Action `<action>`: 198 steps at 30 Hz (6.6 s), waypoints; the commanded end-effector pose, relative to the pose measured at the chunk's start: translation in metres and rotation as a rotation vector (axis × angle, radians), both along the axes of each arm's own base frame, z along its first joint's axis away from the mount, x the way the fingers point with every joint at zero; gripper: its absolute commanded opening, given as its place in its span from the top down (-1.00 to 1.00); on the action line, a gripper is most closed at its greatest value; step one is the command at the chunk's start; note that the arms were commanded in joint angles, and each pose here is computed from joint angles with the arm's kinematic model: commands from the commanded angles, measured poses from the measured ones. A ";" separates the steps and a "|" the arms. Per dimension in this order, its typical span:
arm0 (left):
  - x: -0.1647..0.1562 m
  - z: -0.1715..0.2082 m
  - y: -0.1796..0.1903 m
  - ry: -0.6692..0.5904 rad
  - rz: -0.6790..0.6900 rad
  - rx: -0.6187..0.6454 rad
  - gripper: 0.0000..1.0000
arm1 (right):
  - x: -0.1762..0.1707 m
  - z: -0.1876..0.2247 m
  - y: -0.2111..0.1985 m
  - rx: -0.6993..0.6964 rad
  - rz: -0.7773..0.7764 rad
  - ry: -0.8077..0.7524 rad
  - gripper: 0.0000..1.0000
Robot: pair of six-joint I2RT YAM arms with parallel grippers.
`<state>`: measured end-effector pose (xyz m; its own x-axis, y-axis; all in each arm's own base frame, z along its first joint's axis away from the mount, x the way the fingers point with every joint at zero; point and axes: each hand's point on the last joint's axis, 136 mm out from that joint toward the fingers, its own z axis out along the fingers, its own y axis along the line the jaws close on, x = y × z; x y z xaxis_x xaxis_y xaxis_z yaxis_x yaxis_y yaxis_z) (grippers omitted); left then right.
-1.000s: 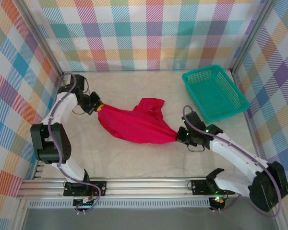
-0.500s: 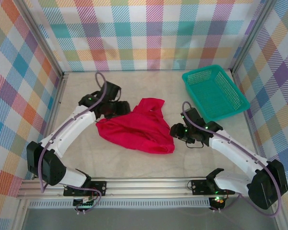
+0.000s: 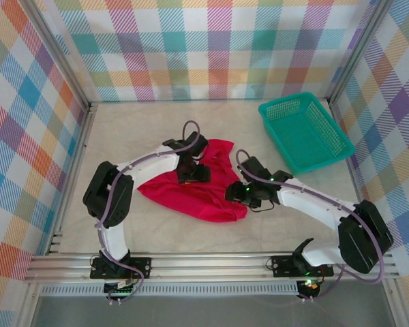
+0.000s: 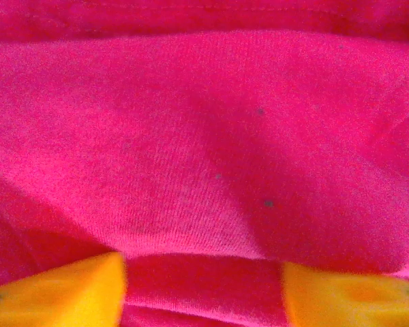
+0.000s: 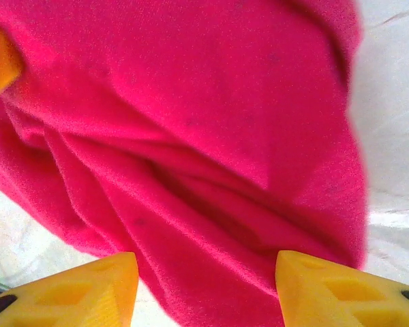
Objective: Fold the inside-out t-shirt
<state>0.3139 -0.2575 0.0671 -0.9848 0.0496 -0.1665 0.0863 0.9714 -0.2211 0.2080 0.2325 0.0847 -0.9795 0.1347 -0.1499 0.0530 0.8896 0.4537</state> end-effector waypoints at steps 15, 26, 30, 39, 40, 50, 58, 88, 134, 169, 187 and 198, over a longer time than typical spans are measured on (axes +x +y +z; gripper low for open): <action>0.041 0.087 0.033 -0.096 0.130 0.057 1.00 | 0.051 -0.017 0.070 -0.127 0.056 -0.108 -0.13; 0.008 0.095 0.050 -0.082 0.135 -0.113 -0.04 | 0.050 0.044 0.069 -0.120 0.133 -0.167 1.00; -0.004 0.092 0.041 -0.061 0.106 -0.191 0.01 | 0.041 0.098 0.076 0.009 0.179 -0.227 1.00; -0.027 0.099 0.012 -0.051 0.041 -0.434 0.51 | 0.051 0.127 0.048 0.158 0.085 -0.288 1.00; -0.030 0.099 0.008 -0.049 0.030 -0.459 0.51 | 0.055 0.121 0.044 0.155 0.071 -0.280 1.00; -0.060 0.082 -0.004 -0.082 -0.016 -0.342 0.50 | 0.073 0.074 0.018 0.116 0.028 -0.232 1.00; -0.081 0.044 -0.018 -0.041 -0.069 -0.237 0.18 | 0.072 0.066 0.008 0.115 0.005 -0.216 1.00; 0.002 0.378 -0.019 -0.335 -0.066 -0.697 1.00 | 0.140 0.004 -0.071 -0.083 -0.207 -0.075 1.00; 0.044 0.120 0.086 0.028 0.320 -0.533 1.00 | 0.119 0.076 0.035 -0.030 -0.077 -0.215 1.00; 0.046 0.086 0.112 0.061 0.455 -0.528 1.00 | 0.123 0.088 0.095 0.265 0.050 -0.202 -0.01; 0.005 0.075 0.155 0.019 0.520 -0.340 0.04 | 0.152 0.081 0.155 0.332 0.081 -0.123 1.00; 0.001 0.042 0.158 0.073 0.535 -0.302 0.10 | 0.122 0.220 0.084 0.353 0.066 -0.362 1.00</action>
<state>0.3167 -0.1059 0.1190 -0.8687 -0.4944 -0.0319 -0.4129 0.7580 -0.5049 0.3354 0.3367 0.3058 -0.8856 0.1879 -0.4248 -0.2249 0.6267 0.7461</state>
